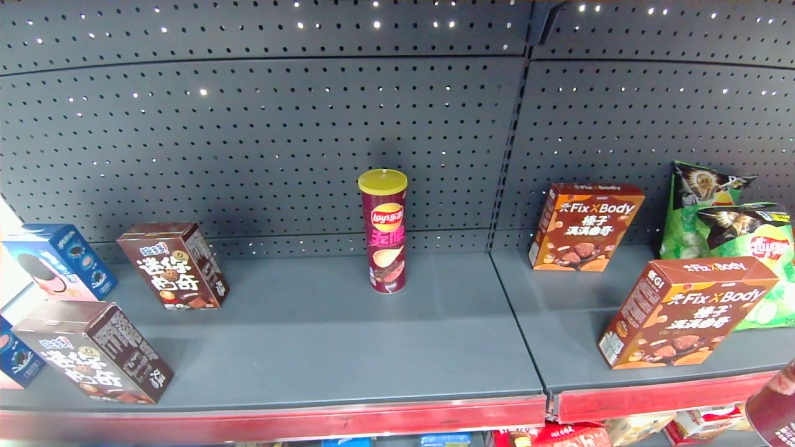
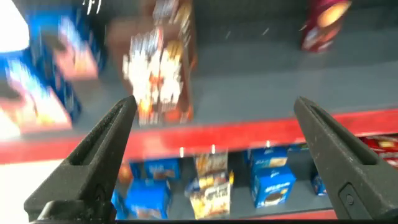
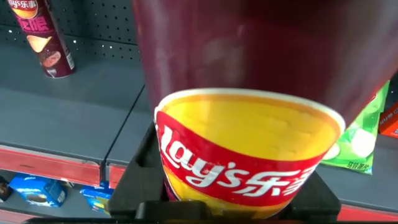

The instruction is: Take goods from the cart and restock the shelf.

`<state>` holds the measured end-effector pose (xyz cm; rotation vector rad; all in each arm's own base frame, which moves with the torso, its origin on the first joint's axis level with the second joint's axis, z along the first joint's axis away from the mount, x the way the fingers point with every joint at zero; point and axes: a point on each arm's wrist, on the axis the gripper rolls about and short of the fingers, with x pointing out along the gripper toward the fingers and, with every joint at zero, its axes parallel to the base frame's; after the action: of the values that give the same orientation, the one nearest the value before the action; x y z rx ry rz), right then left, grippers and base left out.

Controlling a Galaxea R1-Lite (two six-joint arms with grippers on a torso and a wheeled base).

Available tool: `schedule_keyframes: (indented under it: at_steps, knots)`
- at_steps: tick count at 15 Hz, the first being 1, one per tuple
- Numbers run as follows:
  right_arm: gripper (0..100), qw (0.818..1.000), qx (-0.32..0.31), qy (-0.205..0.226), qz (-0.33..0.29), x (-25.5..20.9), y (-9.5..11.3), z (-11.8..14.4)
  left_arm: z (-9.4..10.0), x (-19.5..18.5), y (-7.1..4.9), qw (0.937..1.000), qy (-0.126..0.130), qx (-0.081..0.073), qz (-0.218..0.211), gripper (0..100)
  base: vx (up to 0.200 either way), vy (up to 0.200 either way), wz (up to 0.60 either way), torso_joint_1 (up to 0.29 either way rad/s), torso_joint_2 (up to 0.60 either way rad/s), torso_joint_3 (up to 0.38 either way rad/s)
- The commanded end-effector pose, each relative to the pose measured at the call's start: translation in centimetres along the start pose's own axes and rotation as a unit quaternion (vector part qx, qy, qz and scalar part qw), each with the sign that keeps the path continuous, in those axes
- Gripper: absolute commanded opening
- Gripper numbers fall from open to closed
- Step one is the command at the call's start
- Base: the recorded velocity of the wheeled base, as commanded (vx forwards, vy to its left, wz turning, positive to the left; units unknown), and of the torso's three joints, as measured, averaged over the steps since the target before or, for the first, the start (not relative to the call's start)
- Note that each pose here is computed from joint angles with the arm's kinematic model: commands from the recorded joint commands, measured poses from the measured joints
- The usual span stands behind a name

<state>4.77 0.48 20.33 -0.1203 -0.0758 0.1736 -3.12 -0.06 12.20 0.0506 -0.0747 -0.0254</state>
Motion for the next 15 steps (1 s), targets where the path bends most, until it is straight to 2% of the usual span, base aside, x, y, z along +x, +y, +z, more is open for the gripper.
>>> schedule_keyframes:
  at_steps: [1,2,3,5,6,7,8,10,13,14,15]
  knots:
    - [0,1.0,0.0,0.001,0.0,0.1,0.0,0.1,10.5,5.5,0.2,0.9898,0.047,0.073,-0.113,100,0.0,0.0,0.0,0.0,0.0,0.0]
    - [0,1.0,-0.001,0.001,-0.005,0.3,-0.1,0.3,12.6,7.6,0.2,0.9819,0.044,0.102,-0.154,100,0.0,0.0,0.0,0.0,0.0,0.0]
    - [0,1.0,-0.001,0.001,-0.009,0.3,-0.1,0.4,13.4,8.7,0.2,0.9797,0.047,0.1,-0.167,100,0.0,0.0,0.0,0.0,0.0,0.0]
    - [0,1.0,-0.001,0.0,-0.011,0.3,-0.2,0.5,13.2,10.3,-0.2,0.9673,0.067,0.087,-0.229,100,0.0,0.0,0.0,0.0,0.0,0.0]
    - [0,1.0,0.0,0.004,-0.019,0.4,-0.2,0.4,12.6,11.0,-0.7,0.9581,0.088,0.073,-0.262,100,0.0,0.0,0.0,0.0,0.0,0.0]
    - [0,1.0,0.0,0.009,-0.028,0.4,-0.2,0.3,12.2,11.5,-1.1,0.9518,0.106,0.064,-0.281,100,0.0,0.0,0.0,0.0,0.0,0.0]
    - [0,0.999,-0.001,0.011,-0.035,0.4,-0.3,0.4,11.7,12.5,-1.4,0.947,0.128,0.051,-0.29,100,0.0,0.0,0.0,0.0,0.0,0.0]
    - [0,0.999,-0.001,0.008,-0.04,0.3,-0.3,0.5,11.4,13.9,-1.7,0.9439,0.147,0.026,-0.294,100,0.0,0.0,0.0,0.0,0.0,0.0]
    - [0,0.999,-0.001,0.007,-0.04,0.4,-0.3,0.6,10.8,17.3,-2.5,0.9327,0.137,0.021,-0.333,100,0.0,0.0,0.0,0.0,0.0,0.0]
    - [0,0.999,-0.001,0.007,-0.04,0.4,-0.3,0.6,10.7,18.3,-2.6,0.9286,0.12,0.018,-0.351,100,0.0,0.0,0.0,0.0,0.0,0.0]
    - [0,0.999,-0.001,0.005,-0.041,0.4,-0.3,0.8,10.5,19.1,-2.6,0.9197,0.107,0.011,-0.377,100,0.0,0.0,0.0,0.0,0.0,0.0]
